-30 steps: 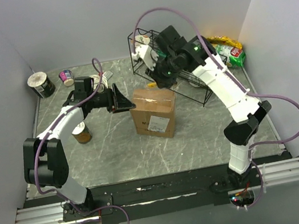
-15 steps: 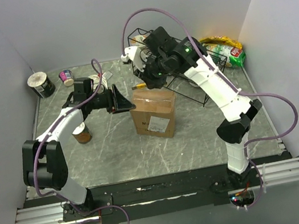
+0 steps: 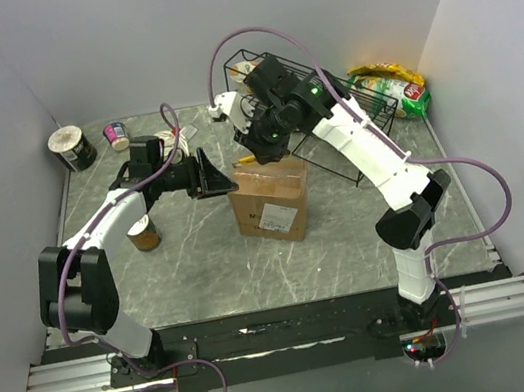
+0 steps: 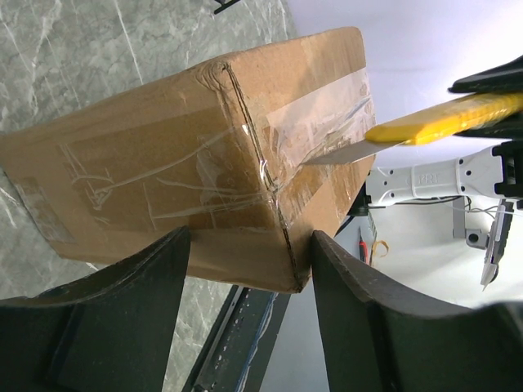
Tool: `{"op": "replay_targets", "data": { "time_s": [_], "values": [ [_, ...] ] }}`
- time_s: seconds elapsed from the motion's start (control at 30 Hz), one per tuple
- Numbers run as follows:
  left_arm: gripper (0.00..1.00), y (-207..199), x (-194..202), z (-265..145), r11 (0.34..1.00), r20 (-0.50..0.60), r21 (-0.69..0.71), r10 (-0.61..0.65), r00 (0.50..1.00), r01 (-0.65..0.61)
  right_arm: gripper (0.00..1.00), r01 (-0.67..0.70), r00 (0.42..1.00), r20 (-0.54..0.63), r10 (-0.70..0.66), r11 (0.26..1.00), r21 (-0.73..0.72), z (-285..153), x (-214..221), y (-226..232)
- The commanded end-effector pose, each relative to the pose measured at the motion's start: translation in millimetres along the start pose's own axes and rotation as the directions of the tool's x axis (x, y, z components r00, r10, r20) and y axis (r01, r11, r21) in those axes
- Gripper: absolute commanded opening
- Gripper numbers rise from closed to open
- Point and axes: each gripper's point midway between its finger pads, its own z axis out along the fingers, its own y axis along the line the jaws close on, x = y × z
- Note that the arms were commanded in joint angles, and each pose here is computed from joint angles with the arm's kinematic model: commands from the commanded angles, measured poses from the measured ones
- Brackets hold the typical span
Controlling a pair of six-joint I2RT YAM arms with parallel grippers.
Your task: Unpack the express box
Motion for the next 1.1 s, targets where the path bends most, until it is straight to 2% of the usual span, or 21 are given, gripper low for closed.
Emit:
{"op": "replay_targets", "data": {
  "time_s": [0.0,0.13,0.5,1.07],
  "values": [
    [0.64,74,39,11,0.96,-0.051,-0.272,-0.081,0.995,0.064,0.0,-0.047,0.98,-0.195,0.026,0.993,-0.107,-14,46,35],
    [0.64,74,39,11,0.96,-0.049,-0.273,-0.078,0.996,0.062,0.0,-0.042,0.982,-0.187,0.022,0.994,-0.103,-16,44,37],
    [0.64,76,39,11,0.959,-0.046,-0.275,-0.08,0.996,0.064,0.0,-0.038,0.967,-0.253,0.018,0.997,-0.073,-12,59,34],
    [0.64,78,42,13,0.958,-0.049,-0.278,-0.085,0.995,0.068,0.0,-0.034,0.971,-0.24,0.023,0.999,-0.04,-22,58,31]
  ]
}}
